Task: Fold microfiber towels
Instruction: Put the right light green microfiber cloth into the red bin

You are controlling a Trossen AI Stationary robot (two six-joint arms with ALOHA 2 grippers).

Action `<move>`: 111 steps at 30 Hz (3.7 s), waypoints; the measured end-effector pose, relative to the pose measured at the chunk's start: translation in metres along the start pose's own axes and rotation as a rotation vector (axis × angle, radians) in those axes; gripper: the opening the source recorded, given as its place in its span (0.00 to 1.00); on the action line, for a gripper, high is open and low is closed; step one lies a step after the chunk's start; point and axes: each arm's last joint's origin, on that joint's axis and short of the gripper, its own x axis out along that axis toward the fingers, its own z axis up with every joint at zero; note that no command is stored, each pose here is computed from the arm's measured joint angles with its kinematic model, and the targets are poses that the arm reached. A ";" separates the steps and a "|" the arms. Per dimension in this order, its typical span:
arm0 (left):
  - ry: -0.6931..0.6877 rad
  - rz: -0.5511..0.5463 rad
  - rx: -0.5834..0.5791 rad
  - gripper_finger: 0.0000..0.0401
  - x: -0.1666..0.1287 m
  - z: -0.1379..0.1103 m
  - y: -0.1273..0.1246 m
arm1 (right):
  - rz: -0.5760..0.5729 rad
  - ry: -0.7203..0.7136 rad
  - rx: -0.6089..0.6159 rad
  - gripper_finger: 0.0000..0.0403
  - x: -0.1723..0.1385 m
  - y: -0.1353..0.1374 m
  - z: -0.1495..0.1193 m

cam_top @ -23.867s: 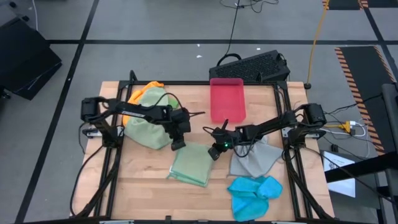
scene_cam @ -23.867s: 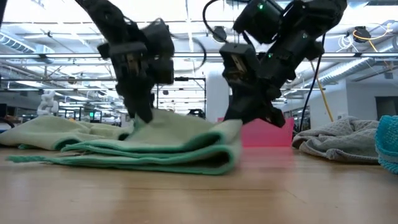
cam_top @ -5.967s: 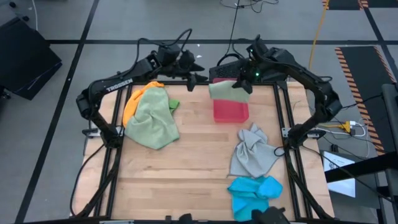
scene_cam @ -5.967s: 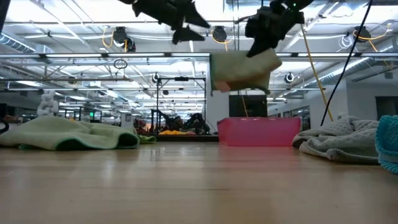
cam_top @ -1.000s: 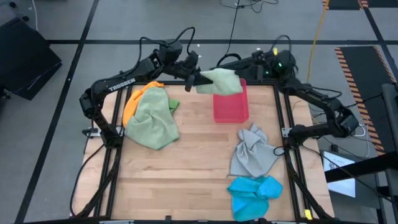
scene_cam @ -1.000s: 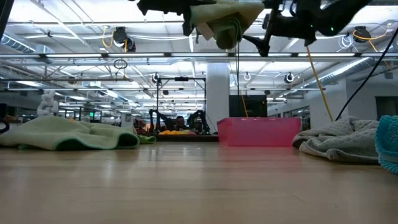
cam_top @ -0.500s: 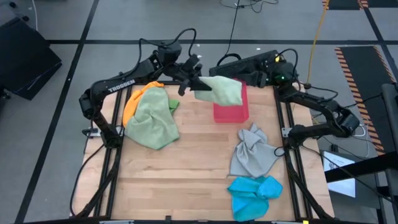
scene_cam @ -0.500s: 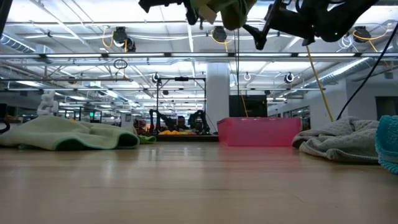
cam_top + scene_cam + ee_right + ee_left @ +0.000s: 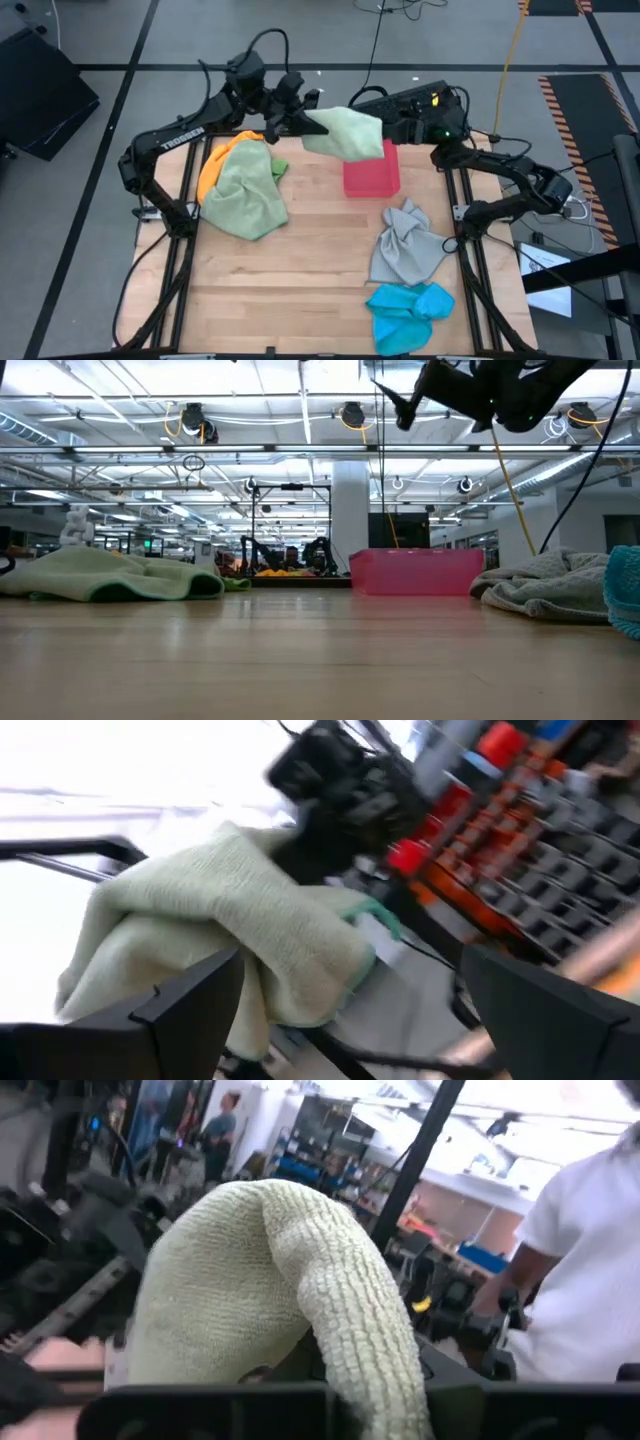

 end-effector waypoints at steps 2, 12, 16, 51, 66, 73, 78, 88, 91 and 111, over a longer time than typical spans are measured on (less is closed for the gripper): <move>-0.021 -0.002 0.009 0.04 -0.003 0.004 -0.001 | 0.052 -0.038 0.014 0.90 0.005 0.005 -0.004; -0.041 0.025 -0.013 0.06 -0.006 0.006 0.001 | 0.033 -0.187 0.023 0.90 0.019 0.007 -0.015; -0.041 0.023 -0.039 0.04 -0.005 0.005 0.001 | 0.019 -0.194 -0.017 0.90 0.020 0.006 -0.016; 0.035 0.380 -0.161 0.05 -0.034 -0.016 0.033 | -0.021 -0.122 0.031 0.90 0.033 0.016 0.011; 0.094 0.444 -0.195 0.04 -0.037 -0.026 0.035 | -0.189 -0.026 0.052 0.60 0.030 -0.004 0.005; 0.097 0.453 -0.181 0.06 -0.036 -0.026 0.035 | -0.282 -0.006 0.051 0.13 0.025 -0.014 0.004; 0.084 0.523 -0.173 0.06 -0.037 -0.026 0.037 | -0.314 -0.023 0.024 0.05 0.018 -0.018 0.011; 0.105 0.767 -0.265 0.40 -0.035 -0.037 0.039 | -0.414 -0.049 0.021 0.05 -0.004 -0.029 0.027; 0.119 0.811 -0.271 0.50 -0.038 -0.039 0.040 | -0.463 -0.029 0.044 0.05 -0.013 -0.035 0.030; 0.267 0.986 -0.415 0.57 -0.087 -0.054 0.051 | -0.840 0.044 0.212 0.04 -0.074 -0.052 0.030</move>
